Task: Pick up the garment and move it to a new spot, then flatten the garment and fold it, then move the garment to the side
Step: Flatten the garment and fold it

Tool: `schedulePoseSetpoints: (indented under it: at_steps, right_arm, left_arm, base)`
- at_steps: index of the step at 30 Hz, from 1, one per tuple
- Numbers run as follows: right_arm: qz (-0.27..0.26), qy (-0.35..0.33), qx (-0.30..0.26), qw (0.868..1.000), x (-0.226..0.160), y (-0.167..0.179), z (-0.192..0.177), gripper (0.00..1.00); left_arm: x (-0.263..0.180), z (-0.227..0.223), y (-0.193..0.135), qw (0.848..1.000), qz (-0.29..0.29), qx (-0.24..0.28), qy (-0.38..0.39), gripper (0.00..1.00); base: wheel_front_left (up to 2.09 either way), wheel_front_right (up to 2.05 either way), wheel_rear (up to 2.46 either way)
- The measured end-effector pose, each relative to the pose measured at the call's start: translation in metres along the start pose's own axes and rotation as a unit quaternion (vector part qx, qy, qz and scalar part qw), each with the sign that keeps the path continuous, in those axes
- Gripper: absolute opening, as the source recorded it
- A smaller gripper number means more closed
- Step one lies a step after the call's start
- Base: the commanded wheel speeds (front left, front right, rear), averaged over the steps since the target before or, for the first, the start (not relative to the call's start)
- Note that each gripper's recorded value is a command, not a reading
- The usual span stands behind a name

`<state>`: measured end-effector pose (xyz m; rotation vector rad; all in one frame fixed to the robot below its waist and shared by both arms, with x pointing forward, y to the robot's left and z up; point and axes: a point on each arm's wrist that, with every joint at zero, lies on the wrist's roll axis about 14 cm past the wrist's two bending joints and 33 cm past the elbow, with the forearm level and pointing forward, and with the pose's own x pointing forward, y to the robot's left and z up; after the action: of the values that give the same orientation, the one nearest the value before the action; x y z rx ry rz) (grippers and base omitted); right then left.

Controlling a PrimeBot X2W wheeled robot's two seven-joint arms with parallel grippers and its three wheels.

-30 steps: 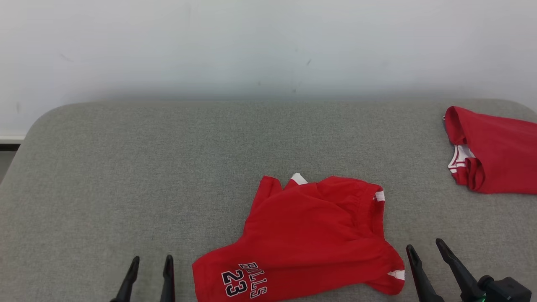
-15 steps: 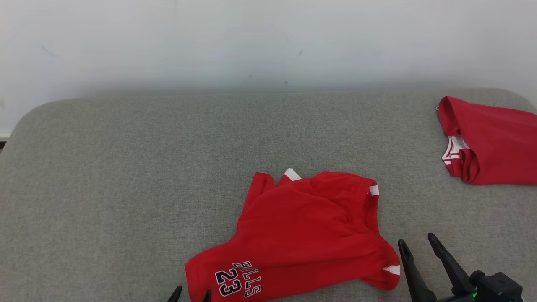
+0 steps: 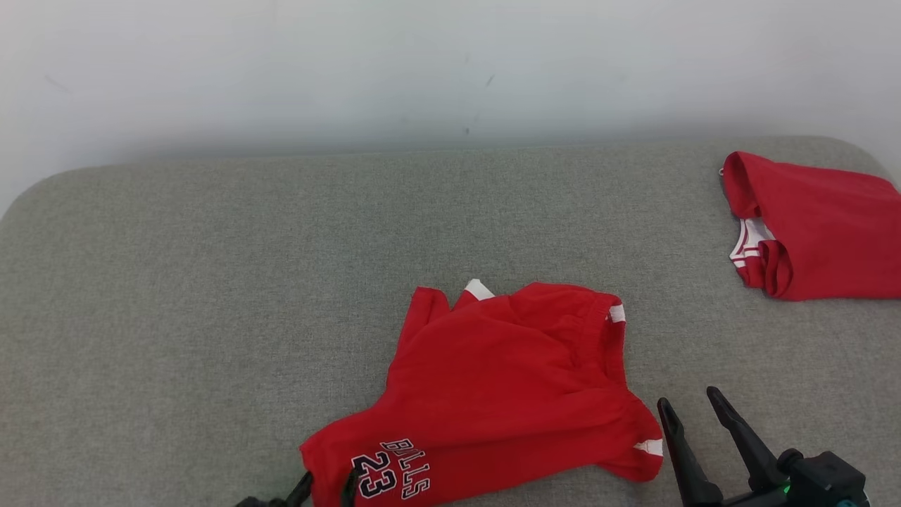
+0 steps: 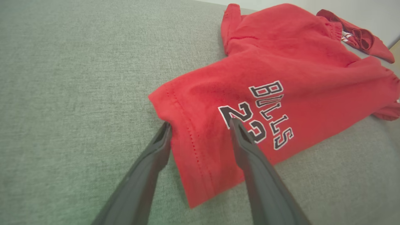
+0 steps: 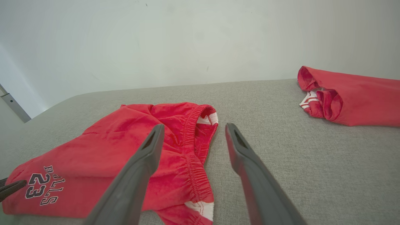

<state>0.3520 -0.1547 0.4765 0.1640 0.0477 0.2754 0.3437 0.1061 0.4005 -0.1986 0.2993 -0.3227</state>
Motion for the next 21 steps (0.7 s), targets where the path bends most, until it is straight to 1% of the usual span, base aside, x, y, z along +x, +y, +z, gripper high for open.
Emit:
schedulePoseSetpoints:
  at_steps: [1, 9, 12, 16, 17, 21]
  right_arm:
    - [0.0, 0.0, -0.001, 1.0, 0.0, 0.0, 0.0, 1.0]
    - [-0.001, -0.001, -0.002, 1.0, -0.003, 0.0, 0.001, 1.0]
    - [-0.001, 0.002, -0.002, 1.0, -0.003, 0.0, -0.001, 1.0]
    - [0.0, -0.001, -0.004, 1.0, 0.001, 0.0, 0.001, 1.0]
    - [-0.005, -0.004, -0.007, 1.0, 0.002, -0.004, 0.003, 1.0]
    - [-0.021, 0.0, -0.005, 1.0, 0.001, -0.014, 0.0, 1.0]
  left_arm:
    - [0.002, 0.002, 0.0, 1.0, -0.002, 0.001, -0.001, 0.0]
    - [0.012, 0.034, -0.013, 0.998, -0.029, 0.024, -0.046, 0.0]
    - [0.018, 0.053, -0.013, 0.996, -0.039, 0.038, -0.068, 0.0]
    - [0.032, 0.076, -0.013, 0.993, -0.052, 0.06, -0.091, 0.0]
    - [0.04, 0.085, -0.012, 0.991, -0.059, 0.074, -0.096, 0.0]
    - [0.059, 0.096, -0.009, 0.989, -0.067, 0.086, -0.097, 0.0]
  base:
    - [0.0, 0.0, 0.0]
    - [0.0, 0.0, 0.0]
    - [0.0, 0.0, 0.0]
    - [0.0, 0.0, 0.0]
    - [0.0, 0.0, 0.0]
    - [0.0, 0.0, 0.0]
